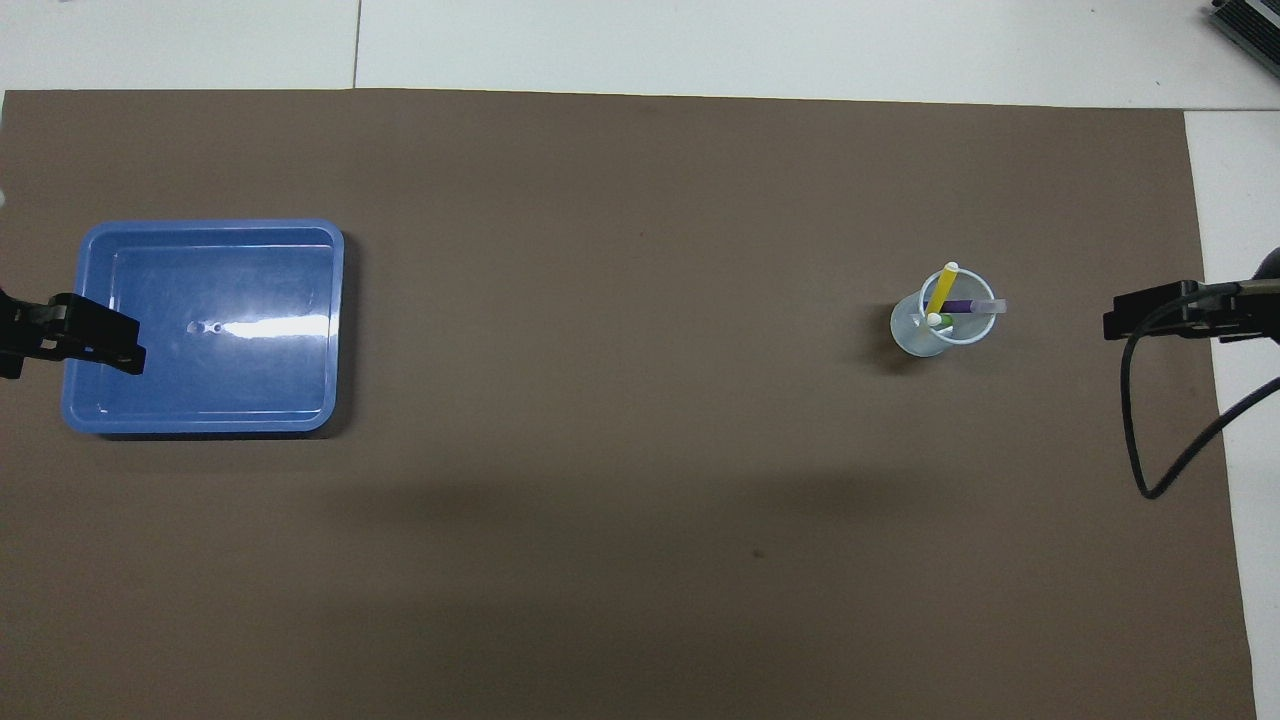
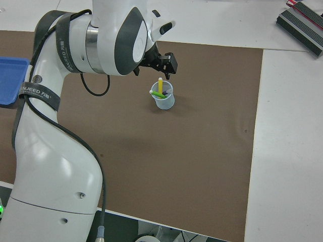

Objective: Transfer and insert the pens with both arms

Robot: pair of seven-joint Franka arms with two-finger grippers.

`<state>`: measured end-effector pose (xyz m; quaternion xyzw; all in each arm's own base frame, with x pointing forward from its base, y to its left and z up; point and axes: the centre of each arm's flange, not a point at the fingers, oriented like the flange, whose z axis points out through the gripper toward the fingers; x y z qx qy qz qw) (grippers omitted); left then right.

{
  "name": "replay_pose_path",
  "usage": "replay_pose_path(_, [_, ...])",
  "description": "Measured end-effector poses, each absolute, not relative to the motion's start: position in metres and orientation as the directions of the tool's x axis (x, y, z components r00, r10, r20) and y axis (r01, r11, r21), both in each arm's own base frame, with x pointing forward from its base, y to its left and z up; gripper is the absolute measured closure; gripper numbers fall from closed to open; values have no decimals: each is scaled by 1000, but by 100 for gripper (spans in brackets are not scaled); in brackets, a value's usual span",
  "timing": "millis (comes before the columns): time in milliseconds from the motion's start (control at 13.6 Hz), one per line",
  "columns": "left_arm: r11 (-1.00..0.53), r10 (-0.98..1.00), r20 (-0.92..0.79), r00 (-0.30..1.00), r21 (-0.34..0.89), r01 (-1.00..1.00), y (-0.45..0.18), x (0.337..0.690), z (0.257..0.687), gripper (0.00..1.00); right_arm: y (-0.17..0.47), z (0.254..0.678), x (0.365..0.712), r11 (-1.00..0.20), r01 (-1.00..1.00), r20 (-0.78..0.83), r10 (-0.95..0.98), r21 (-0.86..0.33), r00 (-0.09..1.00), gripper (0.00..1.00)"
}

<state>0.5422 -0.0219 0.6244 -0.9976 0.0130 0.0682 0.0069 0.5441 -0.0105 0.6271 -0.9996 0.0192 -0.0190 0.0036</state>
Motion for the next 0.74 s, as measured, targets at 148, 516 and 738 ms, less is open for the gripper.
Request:
replay_pose_path(148, [-1000,-25,-136,990,-12,-27,-22,542,624,0,-10,627,545,-999,-37,36,-38,-8,999,0])
replay_pose_path(516, [-1000,-25,-136,990,-12,-27,-22,542,624,0,-6,627,546,-999,-30,38,-31,-9,999,0])
replay_pose_path(738, [-1000,-25,-136,990,-12,-27,-22,542,624,0,-6,627,546,-1000,-30,39,-30,-9,999,0])
